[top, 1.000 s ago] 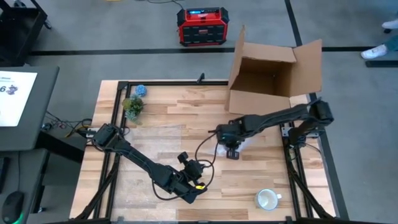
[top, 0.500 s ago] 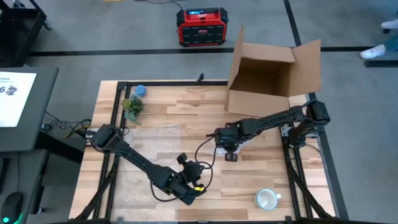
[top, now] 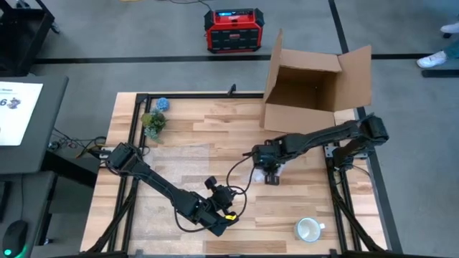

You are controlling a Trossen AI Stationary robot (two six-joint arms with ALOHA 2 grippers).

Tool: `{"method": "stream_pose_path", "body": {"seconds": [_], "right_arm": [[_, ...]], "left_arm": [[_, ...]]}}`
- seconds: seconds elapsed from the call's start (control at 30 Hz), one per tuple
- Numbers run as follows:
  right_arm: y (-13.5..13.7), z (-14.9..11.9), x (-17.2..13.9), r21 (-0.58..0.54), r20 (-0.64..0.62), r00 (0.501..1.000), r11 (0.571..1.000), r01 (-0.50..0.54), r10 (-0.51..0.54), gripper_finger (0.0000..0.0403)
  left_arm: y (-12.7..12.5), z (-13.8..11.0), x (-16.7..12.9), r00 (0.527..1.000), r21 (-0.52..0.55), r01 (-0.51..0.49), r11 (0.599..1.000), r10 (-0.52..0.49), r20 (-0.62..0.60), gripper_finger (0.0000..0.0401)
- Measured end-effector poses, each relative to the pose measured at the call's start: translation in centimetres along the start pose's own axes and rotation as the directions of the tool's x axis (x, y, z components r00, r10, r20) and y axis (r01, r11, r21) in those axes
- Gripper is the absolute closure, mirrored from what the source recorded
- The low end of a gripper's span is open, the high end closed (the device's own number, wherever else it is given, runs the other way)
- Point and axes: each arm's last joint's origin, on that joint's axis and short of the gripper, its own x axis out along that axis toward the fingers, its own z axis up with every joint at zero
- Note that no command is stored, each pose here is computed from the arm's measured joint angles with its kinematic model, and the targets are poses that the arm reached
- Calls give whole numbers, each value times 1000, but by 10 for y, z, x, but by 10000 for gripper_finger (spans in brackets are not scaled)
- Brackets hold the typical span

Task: Wrap mug
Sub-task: Wrap the red mug in the right bubble wrap, then put the red wrapped mug into the cardboard box

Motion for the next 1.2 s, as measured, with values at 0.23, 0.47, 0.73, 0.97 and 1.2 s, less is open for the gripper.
{"method": "stream_pose_path", "body": {"seconds": [0.23,0.47,0.73,0.97,1.2], "right_arm": [[6,-7,-59,-25,136,990,999,-27,31,402],[33,-24,-68,-200,100,988,975,-99,120,339],[64,-26,-27,-386,-31,999,922,-7,-6,203],[66,-23,28,-403,-133,958,897,182,-254,172],[65,-23,60,-437,-230,933,886,155,-277,325]], "left_arm": [[0,0,0,1000,-1,1,1000,-1,1,401],[0,0,0,1000,5,-1,1000,1,-1,401],[0,0,0,1000,8,1,1000,-1,-6,401],[0,-1,0,1000,9,1,1000,-1,-7,401],[0,-1,0,1000,9,2,1000,-2,-7,401]]}}
